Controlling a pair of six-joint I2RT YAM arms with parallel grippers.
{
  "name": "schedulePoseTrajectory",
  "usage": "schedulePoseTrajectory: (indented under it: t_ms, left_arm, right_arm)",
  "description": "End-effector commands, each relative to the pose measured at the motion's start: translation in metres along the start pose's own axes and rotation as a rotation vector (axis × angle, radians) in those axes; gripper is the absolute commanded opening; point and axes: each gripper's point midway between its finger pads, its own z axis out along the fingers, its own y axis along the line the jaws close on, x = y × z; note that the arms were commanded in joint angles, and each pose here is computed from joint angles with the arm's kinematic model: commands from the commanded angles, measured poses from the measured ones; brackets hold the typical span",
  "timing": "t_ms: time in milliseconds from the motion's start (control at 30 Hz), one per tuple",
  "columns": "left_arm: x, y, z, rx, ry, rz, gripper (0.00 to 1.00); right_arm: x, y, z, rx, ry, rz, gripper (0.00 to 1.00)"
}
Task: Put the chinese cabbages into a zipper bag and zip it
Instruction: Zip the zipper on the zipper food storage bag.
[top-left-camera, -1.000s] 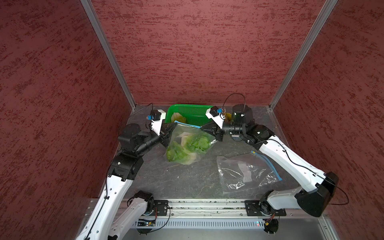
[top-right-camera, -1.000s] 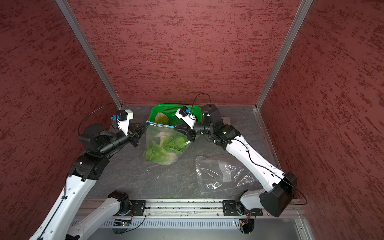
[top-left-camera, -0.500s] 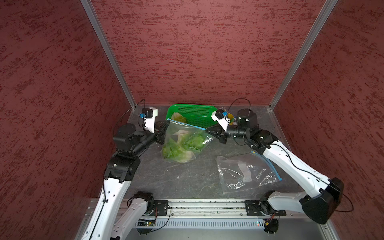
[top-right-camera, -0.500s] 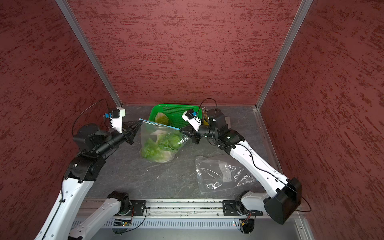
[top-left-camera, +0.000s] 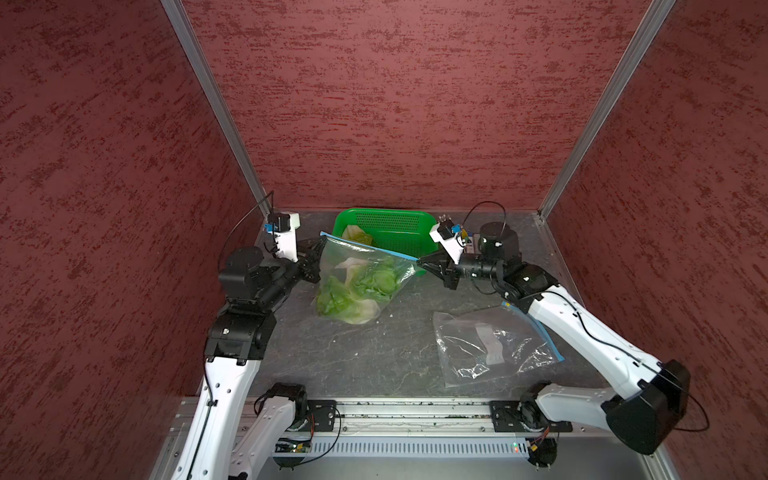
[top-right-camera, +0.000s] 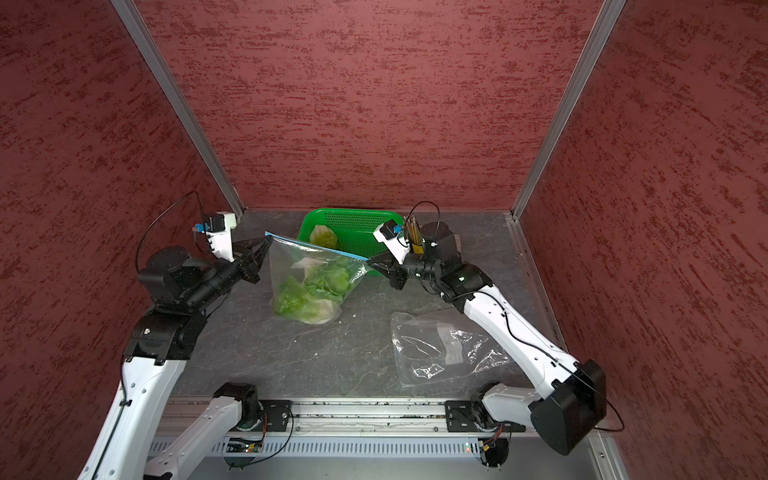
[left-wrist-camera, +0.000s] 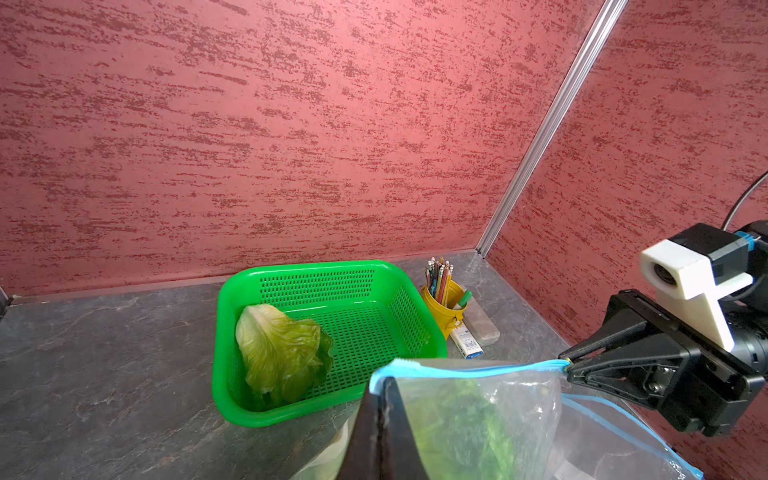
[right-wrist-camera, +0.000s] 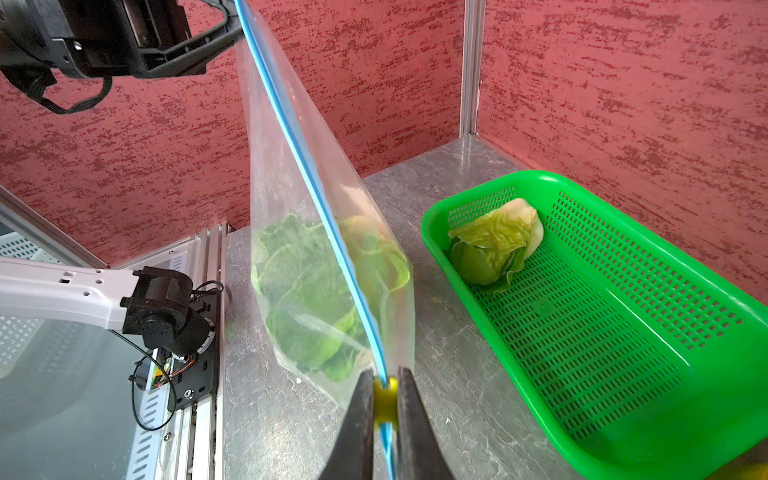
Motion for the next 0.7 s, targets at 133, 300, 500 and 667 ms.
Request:
schedulePoseTrajectory:
  t_ms: [133,300,500,667]
  left_arm:
    - [-0.039,0.005,-0.013,-0.051,-0.134,0.0,0.0]
    - [-0.039,0.009,-0.014,-0.067,-0.135,-0.004,0.0]
    - [-0.04,-0.004,-0.012,0.024,-0.132,-0.019,0.0]
    - [-0.047,-0.009,-0.014,0.044,-0.159,-0.025,0.0]
  right_arm:
    - [0.002,-0.013,-0.007,0.057,-0.007,0.028,0.08]
    - [-0.006,-0.015,-0.006,0.057,-0.006,0.018,0.09]
    - [-0.019,-0.008,-0.002,0.003,-0.042,0.022,0.19]
    - [-0.05,-0.007,-0.009,0.014,-0.117,0.016,0.39]
